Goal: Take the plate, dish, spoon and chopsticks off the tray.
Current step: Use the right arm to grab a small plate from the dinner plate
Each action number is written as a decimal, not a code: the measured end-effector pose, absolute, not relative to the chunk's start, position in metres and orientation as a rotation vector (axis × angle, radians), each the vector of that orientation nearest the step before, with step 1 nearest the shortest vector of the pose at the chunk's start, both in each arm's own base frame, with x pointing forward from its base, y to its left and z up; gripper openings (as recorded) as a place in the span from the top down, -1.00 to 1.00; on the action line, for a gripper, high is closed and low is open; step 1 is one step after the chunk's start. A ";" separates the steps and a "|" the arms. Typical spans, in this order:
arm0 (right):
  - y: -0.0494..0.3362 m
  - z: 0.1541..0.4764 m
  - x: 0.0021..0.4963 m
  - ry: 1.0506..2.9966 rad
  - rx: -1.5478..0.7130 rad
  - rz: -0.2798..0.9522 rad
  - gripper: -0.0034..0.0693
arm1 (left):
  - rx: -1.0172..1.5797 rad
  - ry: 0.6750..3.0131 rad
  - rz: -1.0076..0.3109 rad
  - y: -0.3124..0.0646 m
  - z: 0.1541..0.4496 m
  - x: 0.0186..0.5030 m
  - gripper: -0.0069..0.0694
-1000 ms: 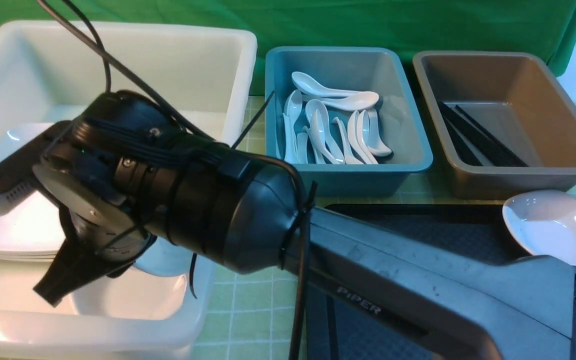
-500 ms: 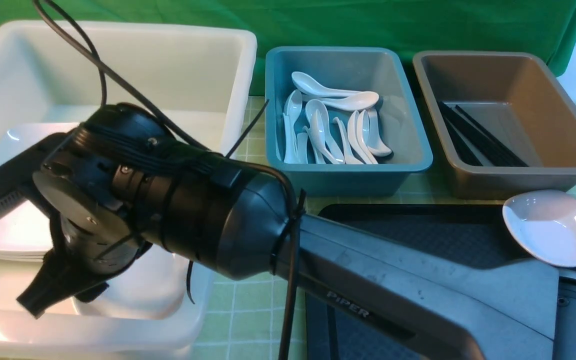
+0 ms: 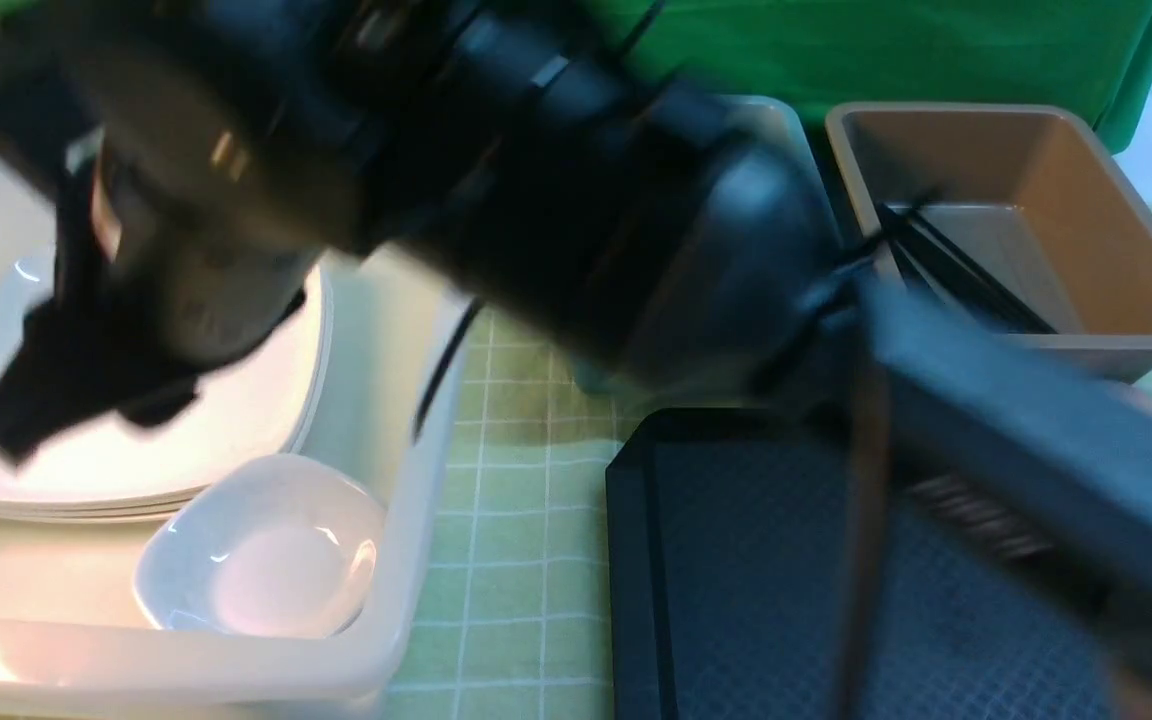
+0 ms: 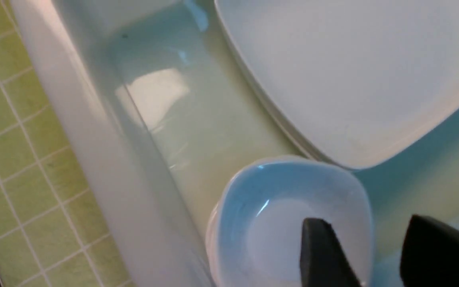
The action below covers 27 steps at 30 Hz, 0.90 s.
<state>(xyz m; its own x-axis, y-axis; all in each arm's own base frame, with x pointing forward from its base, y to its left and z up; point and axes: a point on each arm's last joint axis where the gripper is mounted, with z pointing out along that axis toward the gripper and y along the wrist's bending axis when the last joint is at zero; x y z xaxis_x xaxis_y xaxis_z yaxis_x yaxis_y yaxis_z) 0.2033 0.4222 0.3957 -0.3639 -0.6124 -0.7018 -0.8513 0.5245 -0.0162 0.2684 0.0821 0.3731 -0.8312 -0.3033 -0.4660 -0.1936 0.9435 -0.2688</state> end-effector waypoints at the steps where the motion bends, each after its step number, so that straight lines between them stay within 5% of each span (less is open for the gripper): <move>1: 0.416 0.403 0.204 2.088 -1.182 0.465 0.33 | -0.354 2.577 -0.286 0.082 0.373 0.268 0.84; 5: 0.359 0.449 0.206 2.047 -1.120 0.438 0.82 | -0.354 2.576 -0.286 0.082 0.373 0.268 0.83; 11: 0.252 0.467 0.202 2.158 -0.944 0.316 0.88 | -0.354 2.576 -0.286 0.082 0.373 0.268 0.83; 17: 0.152 0.378 0.221 2.545 -0.618 -0.009 0.75 | -0.354 2.575 -0.286 0.082 0.373 0.269 0.83; 21: 0.119 0.304 0.247 2.733 -0.487 -0.136 0.39 | -0.355 2.572 -0.284 0.082 0.373 0.269 0.83; 27: 0.089 0.248 0.288 2.813 -0.365 -0.184 -0.09 | -0.356 2.567 -0.300 0.081 0.374 0.269 0.83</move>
<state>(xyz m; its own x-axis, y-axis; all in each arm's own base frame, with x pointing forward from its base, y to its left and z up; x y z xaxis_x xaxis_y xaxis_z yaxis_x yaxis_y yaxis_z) 0.2882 0.0890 0.2480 -0.9235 -0.2676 -0.2750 -0.2296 0.9596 -0.1627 0.2691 0.0814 0.3736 -0.8266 -0.3085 -0.4706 -0.1918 0.9407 -0.2797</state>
